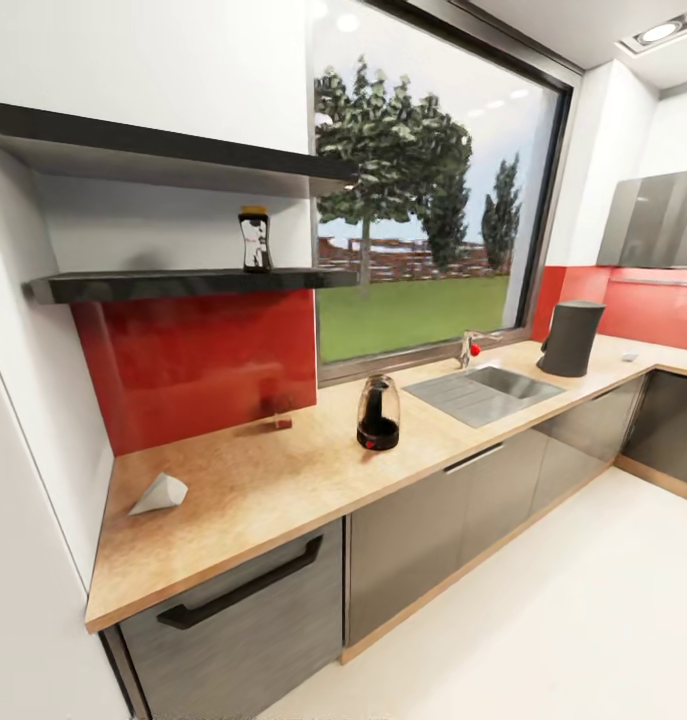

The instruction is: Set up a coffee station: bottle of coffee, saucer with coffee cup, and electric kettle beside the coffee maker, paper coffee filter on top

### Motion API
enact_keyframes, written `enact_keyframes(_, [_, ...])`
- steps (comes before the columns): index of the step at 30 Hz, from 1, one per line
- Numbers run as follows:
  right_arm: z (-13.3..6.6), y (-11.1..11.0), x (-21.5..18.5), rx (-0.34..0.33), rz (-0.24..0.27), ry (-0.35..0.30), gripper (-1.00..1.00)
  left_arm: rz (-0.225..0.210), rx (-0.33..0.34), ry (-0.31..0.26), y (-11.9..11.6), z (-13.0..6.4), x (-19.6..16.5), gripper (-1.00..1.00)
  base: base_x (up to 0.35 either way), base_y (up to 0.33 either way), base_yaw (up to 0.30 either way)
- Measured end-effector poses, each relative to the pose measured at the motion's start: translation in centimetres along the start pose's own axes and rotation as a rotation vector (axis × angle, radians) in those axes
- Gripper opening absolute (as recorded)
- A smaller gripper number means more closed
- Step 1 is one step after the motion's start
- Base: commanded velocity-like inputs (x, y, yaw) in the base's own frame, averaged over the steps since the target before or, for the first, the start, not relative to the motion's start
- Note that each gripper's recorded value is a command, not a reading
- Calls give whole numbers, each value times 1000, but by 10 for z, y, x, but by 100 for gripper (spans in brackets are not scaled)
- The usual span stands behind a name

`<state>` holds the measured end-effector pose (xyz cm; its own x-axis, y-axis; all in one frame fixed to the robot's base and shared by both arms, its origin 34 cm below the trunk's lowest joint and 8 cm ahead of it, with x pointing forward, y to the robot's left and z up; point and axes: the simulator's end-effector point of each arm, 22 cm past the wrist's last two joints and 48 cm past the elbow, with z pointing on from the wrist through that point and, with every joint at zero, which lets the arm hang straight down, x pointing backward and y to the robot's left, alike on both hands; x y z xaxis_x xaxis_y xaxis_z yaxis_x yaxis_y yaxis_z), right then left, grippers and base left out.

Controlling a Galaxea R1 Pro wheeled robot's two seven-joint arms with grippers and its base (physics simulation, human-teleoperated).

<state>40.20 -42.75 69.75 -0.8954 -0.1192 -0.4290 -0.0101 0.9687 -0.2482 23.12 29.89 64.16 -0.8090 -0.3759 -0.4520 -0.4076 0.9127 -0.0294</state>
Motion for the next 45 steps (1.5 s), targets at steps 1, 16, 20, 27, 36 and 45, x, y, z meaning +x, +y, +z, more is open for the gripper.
enact_keyframes(1, [0,0,0,0,0,1,-100,0,-1,0,0,0,0,100,0,0,0])
enact_keyframes(16, [0,5,27,-8,-12,24,-100,4,-8,17,3,-1,8,100,0,-50,0])
enact_keyframes(20, [-1,6,28,-9,-14,14,-100,7,-7,18,2,-1,8,100,0,-261,34])
enact_keyframes(27, [-1,7,29,-11,-15,10,-100,9,-6,20,2,-2,9,100,0,-286,246])
enact_keyframes(36, [-1,7,28,-11,-16,8,-100,9,-7,21,2,-2,10,100,50,-285,295])
enact_keyframes(45, [-1,7,29,-11,-16,9,-100,9,-8,23,2,-2,10,100,189,-247,264])
